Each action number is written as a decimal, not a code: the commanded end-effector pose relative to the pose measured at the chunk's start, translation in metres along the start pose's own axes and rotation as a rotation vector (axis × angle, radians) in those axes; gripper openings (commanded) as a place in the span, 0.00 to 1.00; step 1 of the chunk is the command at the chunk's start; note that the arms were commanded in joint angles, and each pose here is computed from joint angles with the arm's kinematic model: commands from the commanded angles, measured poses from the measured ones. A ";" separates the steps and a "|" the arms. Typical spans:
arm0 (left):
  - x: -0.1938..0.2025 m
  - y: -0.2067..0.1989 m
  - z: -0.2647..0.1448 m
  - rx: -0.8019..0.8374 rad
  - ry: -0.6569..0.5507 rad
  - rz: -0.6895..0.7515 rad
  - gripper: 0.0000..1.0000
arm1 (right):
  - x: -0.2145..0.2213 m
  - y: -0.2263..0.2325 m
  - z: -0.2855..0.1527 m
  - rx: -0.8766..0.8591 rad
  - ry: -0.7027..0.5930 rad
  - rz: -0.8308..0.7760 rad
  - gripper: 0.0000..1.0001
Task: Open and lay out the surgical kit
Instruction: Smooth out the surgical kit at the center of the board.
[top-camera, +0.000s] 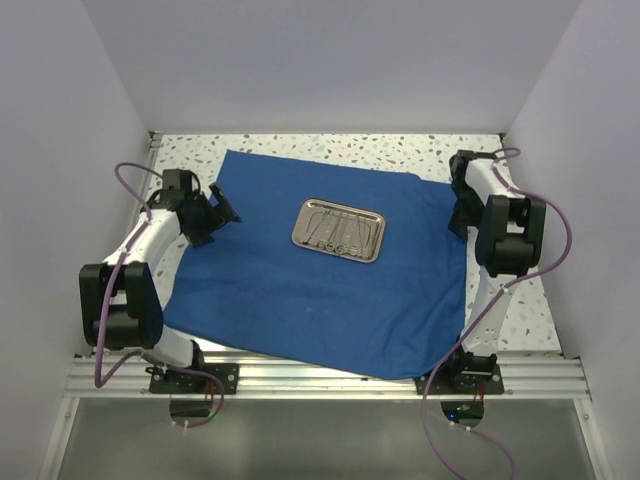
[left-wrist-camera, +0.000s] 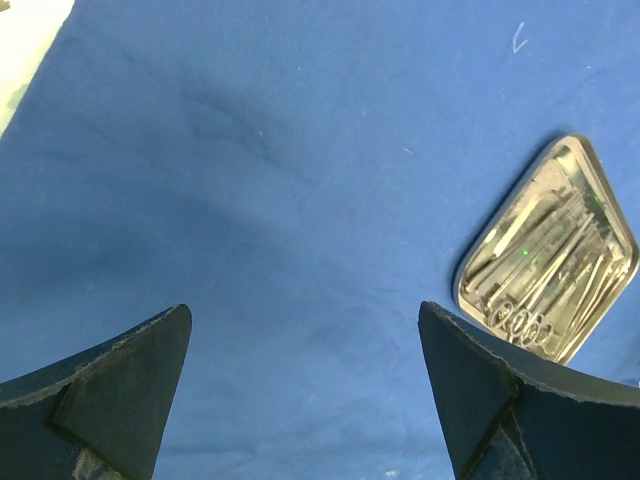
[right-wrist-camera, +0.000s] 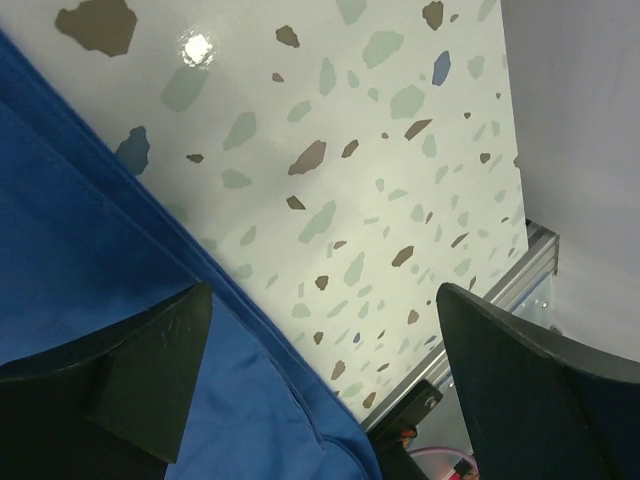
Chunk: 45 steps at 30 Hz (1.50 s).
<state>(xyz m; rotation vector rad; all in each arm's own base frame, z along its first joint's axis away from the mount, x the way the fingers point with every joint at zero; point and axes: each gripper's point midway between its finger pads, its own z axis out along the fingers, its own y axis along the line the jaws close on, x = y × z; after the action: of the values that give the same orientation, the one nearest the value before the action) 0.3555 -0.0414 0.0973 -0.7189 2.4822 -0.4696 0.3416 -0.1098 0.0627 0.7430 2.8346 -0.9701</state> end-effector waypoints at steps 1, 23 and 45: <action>-0.024 -0.022 0.002 0.060 -0.054 0.043 1.00 | -0.006 -0.002 -0.029 -0.040 -0.035 0.040 0.98; -0.173 0.000 0.113 -0.122 -0.098 0.123 1.00 | -0.028 0.086 -0.026 -0.465 -0.004 0.354 0.98; -0.126 0.001 0.170 0.040 0.104 0.040 0.00 | -0.054 0.138 0.030 -0.408 0.067 0.245 0.00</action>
<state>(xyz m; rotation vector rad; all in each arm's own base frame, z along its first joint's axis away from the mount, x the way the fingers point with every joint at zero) 0.5439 0.0144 0.0233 -0.6162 2.5415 -0.4216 0.4329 -0.0526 0.0171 1.0287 2.7599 -0.3718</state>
